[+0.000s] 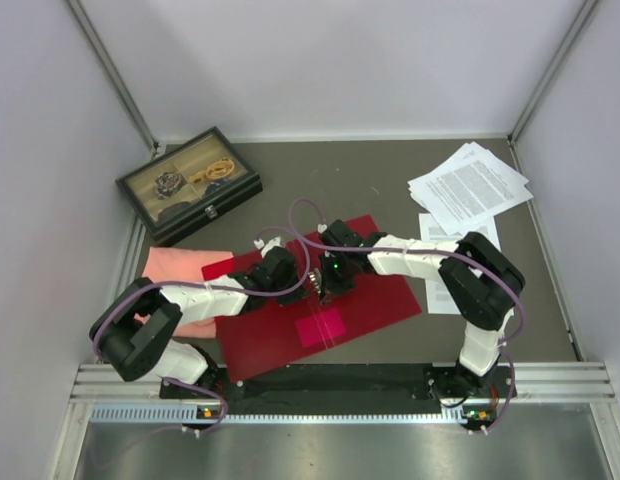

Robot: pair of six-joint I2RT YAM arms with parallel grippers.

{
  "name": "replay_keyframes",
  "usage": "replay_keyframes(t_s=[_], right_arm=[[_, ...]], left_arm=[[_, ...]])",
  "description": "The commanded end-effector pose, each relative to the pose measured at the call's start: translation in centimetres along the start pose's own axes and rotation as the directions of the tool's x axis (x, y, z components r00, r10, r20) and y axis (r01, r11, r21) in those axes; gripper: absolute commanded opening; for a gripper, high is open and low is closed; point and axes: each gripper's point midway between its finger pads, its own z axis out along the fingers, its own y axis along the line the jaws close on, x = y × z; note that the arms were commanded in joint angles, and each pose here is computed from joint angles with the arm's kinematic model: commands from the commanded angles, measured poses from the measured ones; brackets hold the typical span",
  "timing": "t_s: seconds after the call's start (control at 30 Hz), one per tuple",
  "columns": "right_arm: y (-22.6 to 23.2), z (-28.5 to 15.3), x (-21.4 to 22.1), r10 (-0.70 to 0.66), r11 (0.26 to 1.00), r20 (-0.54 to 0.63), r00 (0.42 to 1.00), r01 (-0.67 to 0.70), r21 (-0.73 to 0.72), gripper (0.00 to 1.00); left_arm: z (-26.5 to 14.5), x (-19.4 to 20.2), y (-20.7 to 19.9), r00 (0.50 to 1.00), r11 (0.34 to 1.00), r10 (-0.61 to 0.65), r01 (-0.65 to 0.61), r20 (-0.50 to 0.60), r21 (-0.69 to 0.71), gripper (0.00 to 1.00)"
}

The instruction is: Put the files into the folder

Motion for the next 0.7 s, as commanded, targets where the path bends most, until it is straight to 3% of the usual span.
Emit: replay_keyframes(t_s=[0.0,0.27,0.53,0.67], right_arm=[[-5.3,0.7,0.2,-0.032,0.971,-0.025,0.999,0.037,0.236,0.00],[-10.3,2.4,3.2,0.008,0.920,-0.068,0.998,0.019,0.390,0.00],[-3.9,-1.6,-2.6,-0.069,0.969,0.081,0.994,0.048,0.242,0.00],[-1.2,-2.7,-3.8,-0.071,0.986,0.093,0.993,0.056,0.158,0.00]], left_arm=[[-0.6,4.1,8.6,0.987,0.952,0.067,-0.108,-0.148,-0.286,0.00],[-0.6,4.4,8.9,0.981,0.948,0.090,-0.137,-0.170,-0.288,0.00],[-0.7,4.0,8.2,0.979,0.952,0.119,-0.159,-0.163,-0.263,0.00],[-0.6,3.6,7.6,0.977,0.952,0.135,-0.174,-0.164,-0.250,0.00]])
